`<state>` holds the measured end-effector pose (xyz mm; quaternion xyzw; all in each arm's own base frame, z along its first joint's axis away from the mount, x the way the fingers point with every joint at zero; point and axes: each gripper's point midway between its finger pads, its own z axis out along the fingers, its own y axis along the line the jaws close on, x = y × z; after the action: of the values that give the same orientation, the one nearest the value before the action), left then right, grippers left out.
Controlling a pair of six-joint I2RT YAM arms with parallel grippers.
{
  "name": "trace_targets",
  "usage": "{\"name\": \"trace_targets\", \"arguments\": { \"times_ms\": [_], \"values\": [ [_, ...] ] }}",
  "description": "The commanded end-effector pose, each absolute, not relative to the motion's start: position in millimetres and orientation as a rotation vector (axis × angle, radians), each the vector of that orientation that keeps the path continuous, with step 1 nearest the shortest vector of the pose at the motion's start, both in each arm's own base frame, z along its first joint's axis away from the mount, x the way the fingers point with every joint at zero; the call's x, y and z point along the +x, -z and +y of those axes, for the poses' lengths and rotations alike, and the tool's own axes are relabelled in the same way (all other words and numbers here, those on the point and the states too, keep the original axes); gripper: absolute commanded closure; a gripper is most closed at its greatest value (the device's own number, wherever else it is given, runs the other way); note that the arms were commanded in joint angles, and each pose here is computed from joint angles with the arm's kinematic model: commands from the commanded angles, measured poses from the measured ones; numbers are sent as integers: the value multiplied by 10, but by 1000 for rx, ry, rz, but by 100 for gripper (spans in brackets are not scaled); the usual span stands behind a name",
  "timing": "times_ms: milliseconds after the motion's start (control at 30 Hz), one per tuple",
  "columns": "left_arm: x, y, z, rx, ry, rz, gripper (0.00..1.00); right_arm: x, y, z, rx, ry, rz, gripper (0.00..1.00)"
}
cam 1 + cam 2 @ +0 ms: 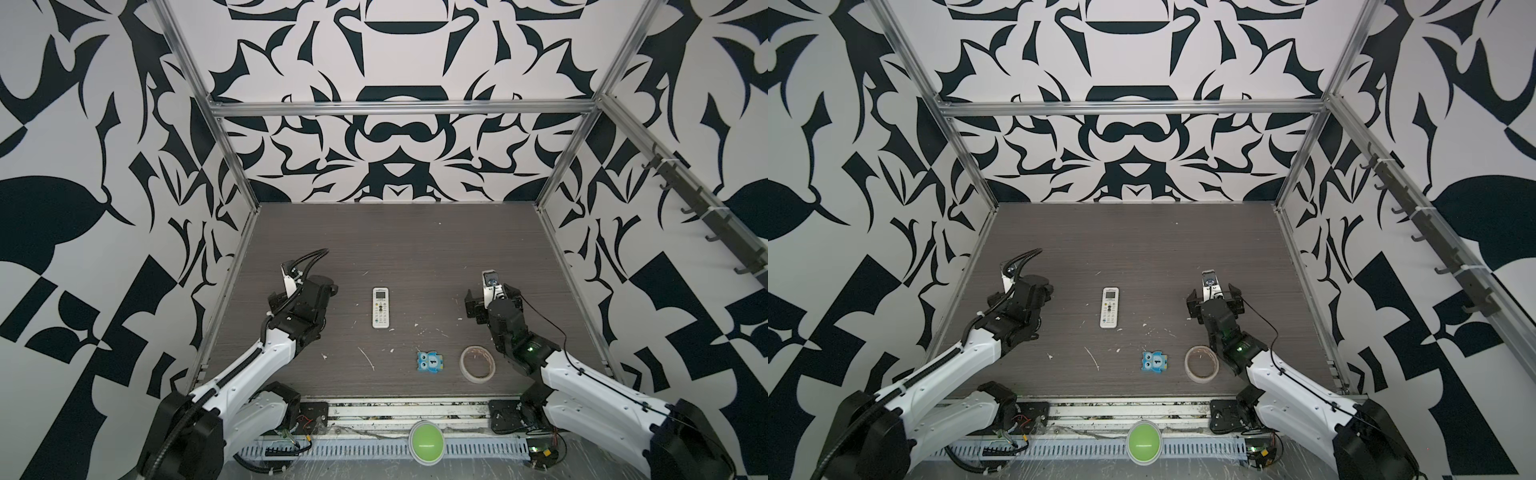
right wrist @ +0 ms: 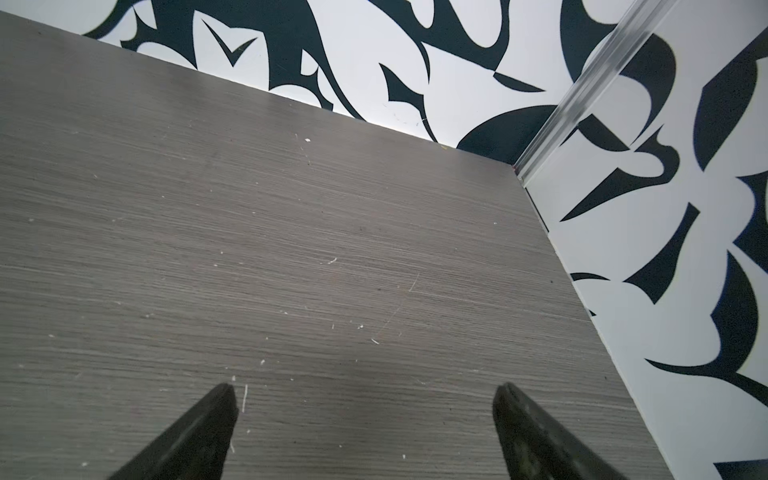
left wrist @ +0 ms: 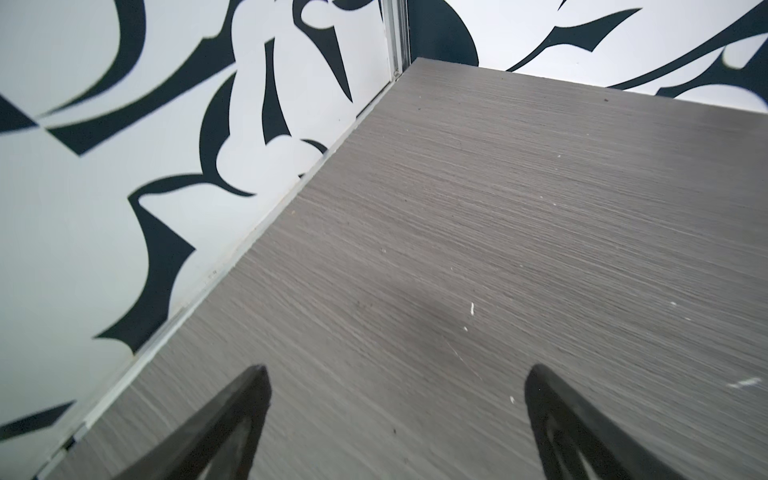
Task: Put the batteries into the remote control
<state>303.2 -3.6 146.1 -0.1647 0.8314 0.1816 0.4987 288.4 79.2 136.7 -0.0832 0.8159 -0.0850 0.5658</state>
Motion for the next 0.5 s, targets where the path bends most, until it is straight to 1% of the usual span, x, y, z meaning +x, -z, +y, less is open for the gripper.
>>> {"name": "trace_targets", "arguments": {
  "times_ms": [0,167,367,467],
  "values": [
    [3278,-1694,-34,-321,-503,1915,1,3001,-1763,757,-144,218,1736,0],
    [3444,-1588,52,-256,-517,1853,1,3091,-1602,531,-109,277,1760,0],
    [3560,-1244,194,-273,-465,1865,1,3325,-1410,378,-73,297,1794,0],
    [3631,-1266,227,-278,-474,1840,1,3478,-1279,343,-73,327,1823,0]
  ]
}}
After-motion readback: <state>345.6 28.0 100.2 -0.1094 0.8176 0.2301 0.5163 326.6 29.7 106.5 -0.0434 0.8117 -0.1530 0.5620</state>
